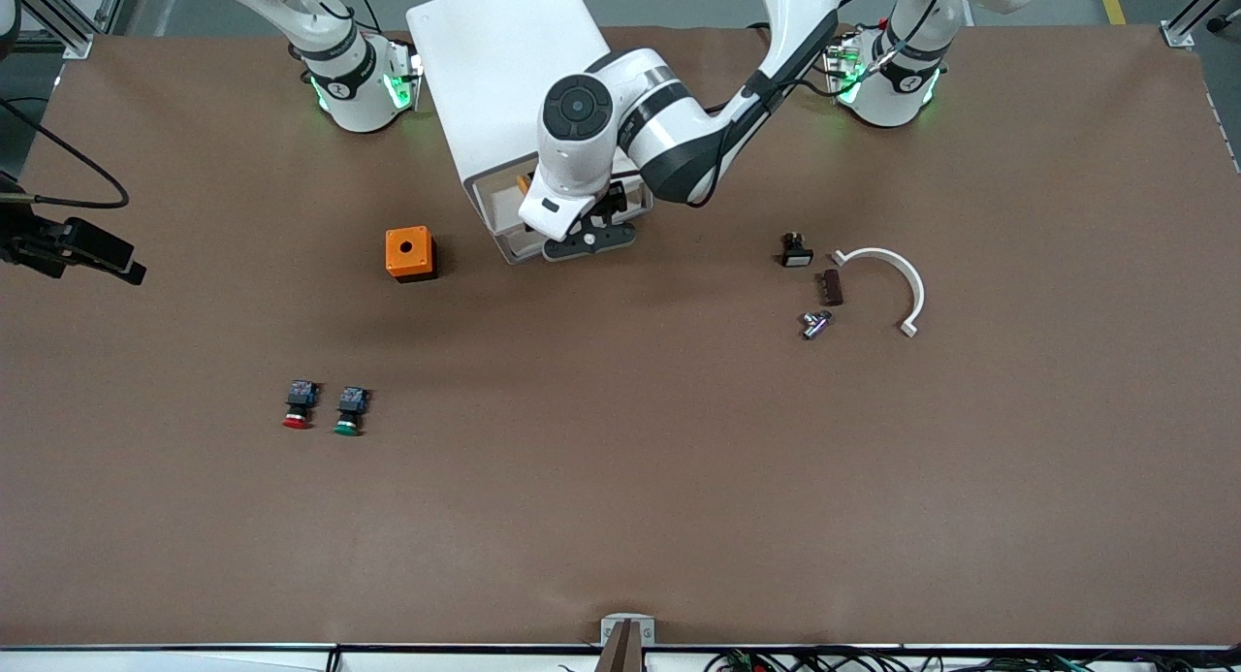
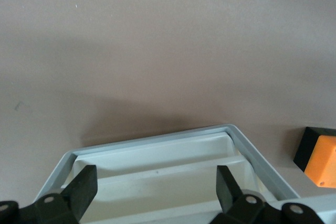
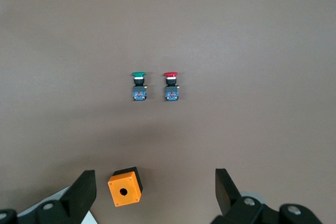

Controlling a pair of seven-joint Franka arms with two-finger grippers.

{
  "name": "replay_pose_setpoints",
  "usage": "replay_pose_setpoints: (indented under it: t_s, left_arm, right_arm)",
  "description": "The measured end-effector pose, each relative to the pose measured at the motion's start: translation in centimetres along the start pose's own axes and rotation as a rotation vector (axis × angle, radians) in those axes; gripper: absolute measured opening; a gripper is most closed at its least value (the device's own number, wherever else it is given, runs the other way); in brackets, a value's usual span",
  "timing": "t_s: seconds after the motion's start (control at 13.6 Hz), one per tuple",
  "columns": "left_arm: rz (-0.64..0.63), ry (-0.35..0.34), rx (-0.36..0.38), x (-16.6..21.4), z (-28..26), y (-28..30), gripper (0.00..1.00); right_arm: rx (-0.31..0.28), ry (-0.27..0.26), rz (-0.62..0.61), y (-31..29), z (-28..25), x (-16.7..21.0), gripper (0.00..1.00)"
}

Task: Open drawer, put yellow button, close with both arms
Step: 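Push the drawer shut into the cabinet with the left gripper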

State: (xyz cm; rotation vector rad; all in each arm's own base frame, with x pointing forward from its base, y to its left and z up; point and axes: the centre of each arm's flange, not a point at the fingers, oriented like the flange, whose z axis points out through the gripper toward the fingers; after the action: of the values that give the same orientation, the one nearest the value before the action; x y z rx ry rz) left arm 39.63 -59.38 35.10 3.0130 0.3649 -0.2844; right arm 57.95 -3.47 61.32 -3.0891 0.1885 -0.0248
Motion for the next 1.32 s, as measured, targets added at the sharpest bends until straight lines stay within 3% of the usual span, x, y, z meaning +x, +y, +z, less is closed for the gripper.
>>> replay_pose_setpoints:
  t_s: [0.37,0.81,1.32]
  left_arm:
    - [-0.005,-0.048,0.005,-1.7,0.8,0.3,1.0]
    - [-0.05,-0.164,-0.011,-3.1,1.5,0.3,1.0]
    - [-0.062,-0.19,-0.007,-2.7,1.5,0.0,1.0]
  right_arm:
    - [0.0,0.0,-0.001,-0.1,0.0,0.0,1.0]
    - [0.0,-0.009,-0.001,0.0,0.3,0.0,1.0]
    - [0.001,0.006,0.033,2.0,-0.4,-0.7,1.0]
